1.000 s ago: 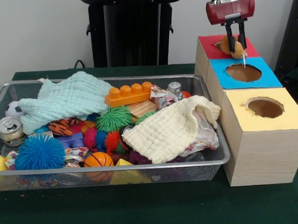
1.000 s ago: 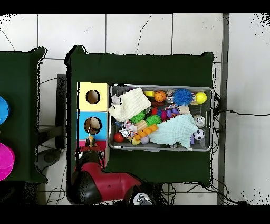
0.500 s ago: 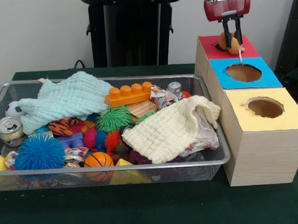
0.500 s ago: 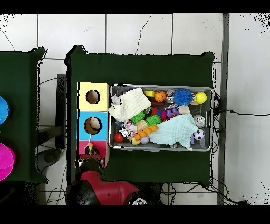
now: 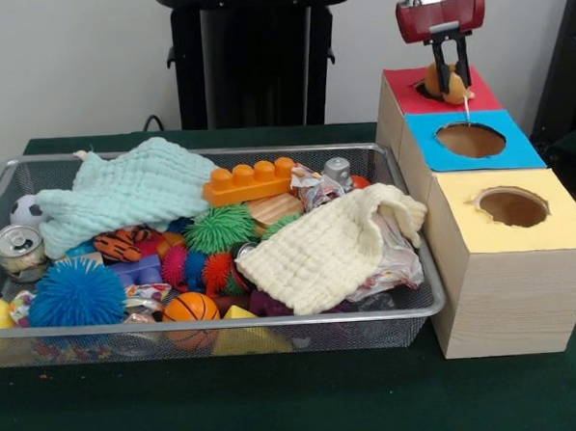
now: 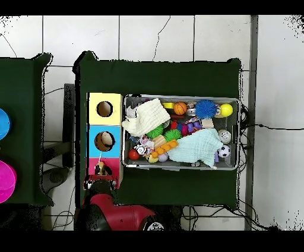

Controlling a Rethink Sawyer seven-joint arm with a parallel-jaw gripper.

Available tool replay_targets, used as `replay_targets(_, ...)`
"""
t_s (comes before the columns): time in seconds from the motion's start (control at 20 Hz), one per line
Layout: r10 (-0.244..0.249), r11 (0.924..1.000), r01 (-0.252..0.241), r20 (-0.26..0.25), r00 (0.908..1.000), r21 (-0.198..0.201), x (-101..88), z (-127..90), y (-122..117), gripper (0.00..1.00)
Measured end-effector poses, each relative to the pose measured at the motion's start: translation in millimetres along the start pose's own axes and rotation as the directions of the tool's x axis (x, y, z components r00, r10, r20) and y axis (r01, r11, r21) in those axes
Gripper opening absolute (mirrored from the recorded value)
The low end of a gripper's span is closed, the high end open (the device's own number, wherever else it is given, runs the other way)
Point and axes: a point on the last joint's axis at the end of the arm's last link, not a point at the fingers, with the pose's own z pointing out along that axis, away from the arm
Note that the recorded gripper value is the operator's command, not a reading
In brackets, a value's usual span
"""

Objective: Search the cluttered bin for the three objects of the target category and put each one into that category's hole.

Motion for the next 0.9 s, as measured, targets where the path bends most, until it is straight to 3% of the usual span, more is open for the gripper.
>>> replay_targets(0.45,-0.001,1.0000,0.001,0.000,1.0000,-0.001,-0.1,-0.2,-0.8,0.00)
replay_targets(0.5,-0.001,1.0000,0.001,0.000,1.0000,-0.001,-0.2,-0.2,-0.8,1.00)
replay_targets(0.9,0.000,1.0000,0.000,-0.008,1.0000,-0.001,2.6,1.2,-1.1,1.00)
